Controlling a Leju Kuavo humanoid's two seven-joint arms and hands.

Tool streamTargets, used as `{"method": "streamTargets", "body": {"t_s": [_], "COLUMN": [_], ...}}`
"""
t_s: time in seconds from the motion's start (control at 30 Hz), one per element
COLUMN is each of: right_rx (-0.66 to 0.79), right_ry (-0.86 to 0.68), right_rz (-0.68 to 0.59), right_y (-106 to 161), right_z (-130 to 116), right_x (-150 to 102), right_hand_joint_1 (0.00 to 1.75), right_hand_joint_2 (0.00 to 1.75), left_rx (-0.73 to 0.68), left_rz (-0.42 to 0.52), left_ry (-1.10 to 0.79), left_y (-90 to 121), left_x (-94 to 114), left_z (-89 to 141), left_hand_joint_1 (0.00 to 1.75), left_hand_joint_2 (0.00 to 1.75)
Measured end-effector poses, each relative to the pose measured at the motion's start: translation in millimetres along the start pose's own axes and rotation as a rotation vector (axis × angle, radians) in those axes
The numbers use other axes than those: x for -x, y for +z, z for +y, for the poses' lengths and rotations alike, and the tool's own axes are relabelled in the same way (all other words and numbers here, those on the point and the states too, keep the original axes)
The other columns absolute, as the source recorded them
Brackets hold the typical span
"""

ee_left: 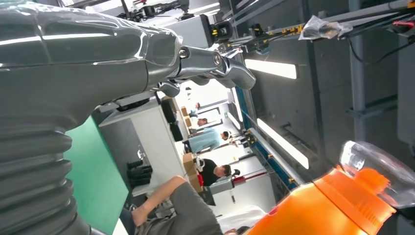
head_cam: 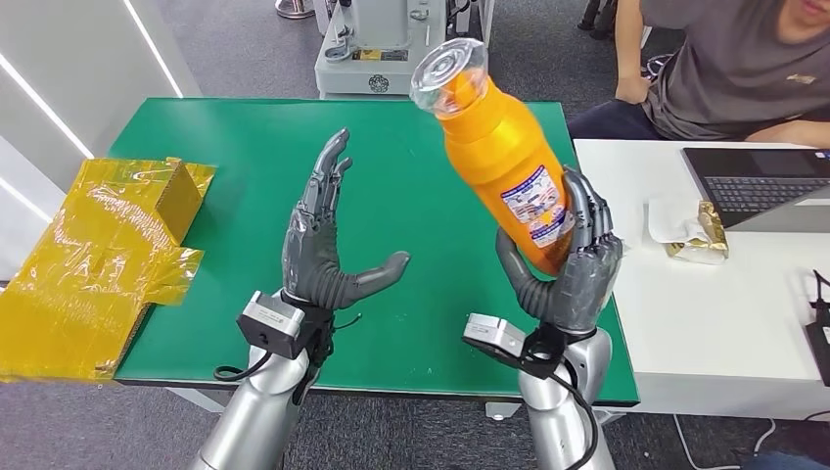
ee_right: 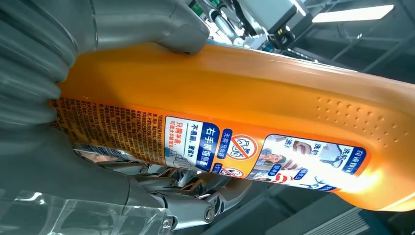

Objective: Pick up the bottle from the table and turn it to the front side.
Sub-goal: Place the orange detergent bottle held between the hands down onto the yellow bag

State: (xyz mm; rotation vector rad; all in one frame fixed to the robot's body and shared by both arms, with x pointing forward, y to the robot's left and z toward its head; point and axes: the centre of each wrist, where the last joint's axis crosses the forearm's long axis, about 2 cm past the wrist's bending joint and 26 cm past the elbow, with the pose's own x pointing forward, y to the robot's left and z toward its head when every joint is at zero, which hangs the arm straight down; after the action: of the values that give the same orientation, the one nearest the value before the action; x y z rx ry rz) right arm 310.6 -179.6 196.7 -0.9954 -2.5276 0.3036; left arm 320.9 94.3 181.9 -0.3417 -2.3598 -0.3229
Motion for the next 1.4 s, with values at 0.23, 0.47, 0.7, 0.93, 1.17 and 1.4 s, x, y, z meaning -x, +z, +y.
{"method": "streamTargets", "body": {"t_s": [0.23, 0.47, 0.7, 0.93, 1.17, 1.4], "right_rx": [0.012, -0.013, -0.134, -0.234, -0.298, -0.312], "right_ry": [0.008, 0.007, -0.07, -0.222, -0.302, -0.296], "right_rz": [0.003, 0.015, 0.059, 0.069, 0.047, 0.024], "right_y": [-1, 5, 31, 45, 42, 43], "right_z": [-3, 0, 24, 51, 68, 67], "right_x": [1, 3, 0, -12, -18, -20], "right_hand_joint_1": [1.75, 1.75, 1.75, 1.75, 1.75, 1.75], "right_hand_joint_2": [1.75, 1.75, 1.75, 1.75, 1.75, 1.75], "left_rx": [0.0, 0.002, 0.02, 0.049, 0.042, 0.029], "left_rz": [0.005, 0.006, -0.01, -0.017, -0.008, 0.001], "left_ry": [0.005, 0.01, 0.041, 0.051, 0.053, 0.044], "left_y": [-1, -1, -5, -19, -30, -34], "left_x": [1, 1, -2, -1, 5, 8], "left_z": [-2, -3, -2, 1, 6, 11], "left_hand_joint_1": [0.0, 0.0, 0.0, 0.0, 0.0, 0.0], "left_hand_joint_2": [1.75, 1.75, 1.75, 1.75, 1.75, 1.75]}}
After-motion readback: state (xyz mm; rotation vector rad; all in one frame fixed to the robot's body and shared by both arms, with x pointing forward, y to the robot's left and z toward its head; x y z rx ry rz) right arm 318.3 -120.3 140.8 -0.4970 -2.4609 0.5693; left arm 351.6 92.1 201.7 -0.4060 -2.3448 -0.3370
